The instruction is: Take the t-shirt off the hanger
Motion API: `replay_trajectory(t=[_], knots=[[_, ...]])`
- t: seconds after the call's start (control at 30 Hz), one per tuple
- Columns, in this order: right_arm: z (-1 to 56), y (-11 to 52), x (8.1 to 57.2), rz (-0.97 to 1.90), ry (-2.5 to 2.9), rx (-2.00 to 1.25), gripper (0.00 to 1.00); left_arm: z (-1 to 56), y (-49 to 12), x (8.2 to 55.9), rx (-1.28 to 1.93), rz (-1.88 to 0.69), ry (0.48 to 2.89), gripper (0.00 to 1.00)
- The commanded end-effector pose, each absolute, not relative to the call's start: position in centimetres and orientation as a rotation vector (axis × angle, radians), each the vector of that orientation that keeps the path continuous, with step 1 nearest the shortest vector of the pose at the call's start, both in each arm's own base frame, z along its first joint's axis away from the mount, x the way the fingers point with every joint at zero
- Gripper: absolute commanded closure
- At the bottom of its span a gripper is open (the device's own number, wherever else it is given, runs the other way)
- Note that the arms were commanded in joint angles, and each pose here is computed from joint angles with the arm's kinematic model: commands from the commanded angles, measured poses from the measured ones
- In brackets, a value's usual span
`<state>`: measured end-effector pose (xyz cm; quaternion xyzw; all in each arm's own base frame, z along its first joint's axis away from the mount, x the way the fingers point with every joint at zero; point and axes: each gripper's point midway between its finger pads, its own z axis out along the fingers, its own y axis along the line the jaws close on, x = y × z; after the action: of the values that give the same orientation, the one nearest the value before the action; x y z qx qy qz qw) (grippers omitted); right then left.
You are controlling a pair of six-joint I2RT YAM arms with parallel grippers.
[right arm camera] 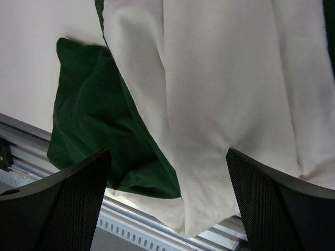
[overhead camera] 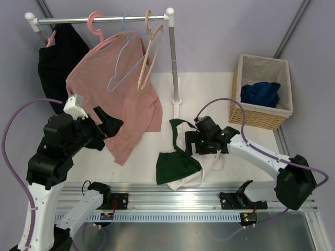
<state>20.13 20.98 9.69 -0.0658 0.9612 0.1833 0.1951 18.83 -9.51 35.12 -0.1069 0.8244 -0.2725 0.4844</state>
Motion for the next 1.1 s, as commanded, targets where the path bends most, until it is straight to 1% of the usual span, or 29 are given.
replay_trajectory(t=[0.0,0.17,0.27,0.3,0.4,0.5,0.53,0.57,0.6,0.67,0.73,0.8,0.83,0.9,0.97,1.0,1.07], knots=[[6.2,20.8,20.9,0.370,2.730,-0.126,0.00,36.1,-10.1,17.9,-0.237,-0.724,1.993,0.01],[3.2,20.7,20.5,0.340,2.755,-0.089,0.01,36.0,-10.2,16.9,-0.218,-0.736,2.009,0.01],[1.4,20.4,20.2,0.252,2.807,-0.063,0.02,36.0,-10.1,16.3,-0.228,-0.741,2.014,0.01],[0.3,20.5,19.5,0.207,2.847,-0.088,0.02,36.0,-10.1,16.1,-0.229,-0.747,2.012,0.01],[-1.3,21.6,18.9,0.176,2.910,-0.083,0.11,36.1,-10.1,16.2,-0.229,-0.743,2.010,0.01],[-1.8,22.6,18.9,0.159,2.944,-0.035,0.57,36.9,-9.9,16.3,-0.216,-0.728,2.000,0.01],[-1.3,23.5,19.3,0.199,2.944,-0.017,0.84,37.7,-9.8,16.2,-0.207,-0.727,1.981,0.01],[-1.1,24.0,19.5,0.222,2.940,-0.012,0.94,37.9,-9.8,16.2,-0.199,-0.723,1.978,0.01],[-0.6,24.2,19.6,0.231,2.935,-0.002,1.00,38.1,-9.7,16.4,-0.200,-0.713,1.984,0.01],[1.0,25.1,20.6,0.271,2.897,0.009,1.00,39.1,-9.6,16.2,-0.181,-0.703,1.970,0.01],[4.2,25.6,22.2,0.278,2.823,-0.004,1.00,39.6,-9.6,16.3,-0.177,-0.702,1.966,0.01],[10.2,25.6,23.8,0.295,2.718,-0.023,1.00,40.9,-9.7,16.0,-0.174,-0.723,1.933,0.01],[12.7,24.9,25.0,0.251,2.642,-0.013,1.00,41.5,-9.8,15.9,-0.181,-0.739,1.922,0.01],[20.6,23.7,26.3,0.267,2.489,0.023,1.00,43.0,-9.9,15.4,-0.176,-0.768,1.885,0.01],[25.1,20.5,27.5,0.179,2.381,0.103,1.00,43.9,-10.1,15.1,-0.181,-0.794,1.859,0.01],[28.6,19.9,28.4,0.203,2.305,0.142,1.00,44.1,-10.1,15.1,-0.181,-0.804,1.851,0.01],[32.7,16.8,29.7,0.163,2.205,0.236,1.00,44.3,-10.4,14.9,-0.191,-0.837,1.840,0.01]])
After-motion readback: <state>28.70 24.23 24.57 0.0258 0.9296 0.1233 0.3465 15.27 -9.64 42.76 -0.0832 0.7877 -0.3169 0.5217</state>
